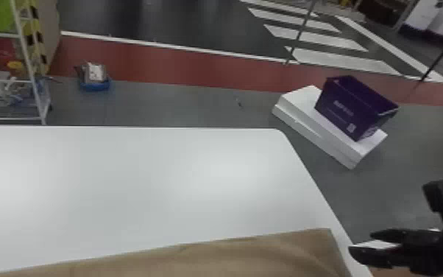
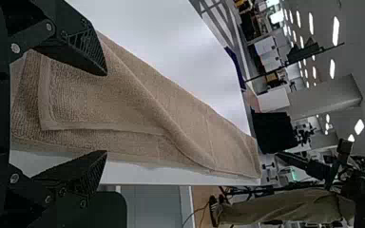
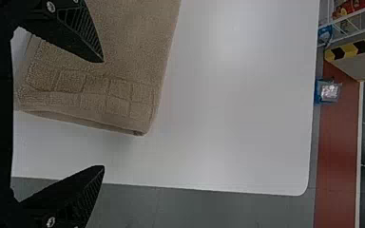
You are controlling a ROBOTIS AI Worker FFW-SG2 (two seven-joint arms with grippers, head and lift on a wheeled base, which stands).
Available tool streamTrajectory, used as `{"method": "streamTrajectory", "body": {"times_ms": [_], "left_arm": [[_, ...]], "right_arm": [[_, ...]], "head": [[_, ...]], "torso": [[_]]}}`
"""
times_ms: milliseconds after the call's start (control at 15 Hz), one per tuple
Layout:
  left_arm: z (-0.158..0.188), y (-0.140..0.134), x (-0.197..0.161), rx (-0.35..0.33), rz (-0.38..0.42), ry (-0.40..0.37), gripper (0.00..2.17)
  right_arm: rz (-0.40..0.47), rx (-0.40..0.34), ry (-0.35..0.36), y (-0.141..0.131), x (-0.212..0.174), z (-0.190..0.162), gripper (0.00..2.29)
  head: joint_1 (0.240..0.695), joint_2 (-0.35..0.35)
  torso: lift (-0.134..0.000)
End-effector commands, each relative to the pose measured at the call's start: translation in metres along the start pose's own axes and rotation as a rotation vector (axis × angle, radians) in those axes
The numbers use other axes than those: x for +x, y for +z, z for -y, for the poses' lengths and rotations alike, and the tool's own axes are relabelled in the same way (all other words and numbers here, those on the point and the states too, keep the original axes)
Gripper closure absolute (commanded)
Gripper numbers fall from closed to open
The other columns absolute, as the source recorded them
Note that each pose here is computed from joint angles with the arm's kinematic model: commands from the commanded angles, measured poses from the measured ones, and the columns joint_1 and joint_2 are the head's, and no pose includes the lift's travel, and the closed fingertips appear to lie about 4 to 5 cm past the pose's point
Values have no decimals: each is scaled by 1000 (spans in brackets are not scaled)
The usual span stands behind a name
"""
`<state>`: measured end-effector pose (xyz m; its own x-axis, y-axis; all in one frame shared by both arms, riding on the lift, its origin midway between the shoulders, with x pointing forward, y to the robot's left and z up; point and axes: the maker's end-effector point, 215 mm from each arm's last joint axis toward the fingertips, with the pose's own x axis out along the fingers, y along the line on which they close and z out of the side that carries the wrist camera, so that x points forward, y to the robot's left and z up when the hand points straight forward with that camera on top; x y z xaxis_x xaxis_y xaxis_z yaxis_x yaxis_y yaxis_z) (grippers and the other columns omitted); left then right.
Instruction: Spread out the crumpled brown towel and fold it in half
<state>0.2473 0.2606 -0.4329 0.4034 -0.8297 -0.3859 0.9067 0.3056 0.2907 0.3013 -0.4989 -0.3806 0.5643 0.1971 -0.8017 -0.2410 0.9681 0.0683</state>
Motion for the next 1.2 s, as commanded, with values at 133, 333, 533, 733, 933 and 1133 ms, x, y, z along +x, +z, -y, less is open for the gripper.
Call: {"method": "streamTrajectory", "body": {"times_ms": [133,333,533,733,933,1133], "left_arm": [[1,-9,15,1,-11,-23,512],[4,-17,19,1,-23,-42,515],[2,-21,16,10,-34,-45,890],[1,-25,10,13,-45,-41,907],[0,-27,4,21,-57,-47,910],[6,-26,0,24,-59,-66,829]], "right_arm": [[-1,2,4,0,0,-1,83],[0,6,-2,-2,-2,2,83],[2,9,3,-2,-1,2,83],[3,8,4,-2,-1,1,83],[3,8,5,-1,-1,1,83],[1,12,6,-3,0,2,83]], "head": [[695,-350],[695,-350],[695,-350],[695,-350],[695,-350],[695,-350]], "torso": [[-124],[-124],[-124],[-124],[-124],[-124]]}}
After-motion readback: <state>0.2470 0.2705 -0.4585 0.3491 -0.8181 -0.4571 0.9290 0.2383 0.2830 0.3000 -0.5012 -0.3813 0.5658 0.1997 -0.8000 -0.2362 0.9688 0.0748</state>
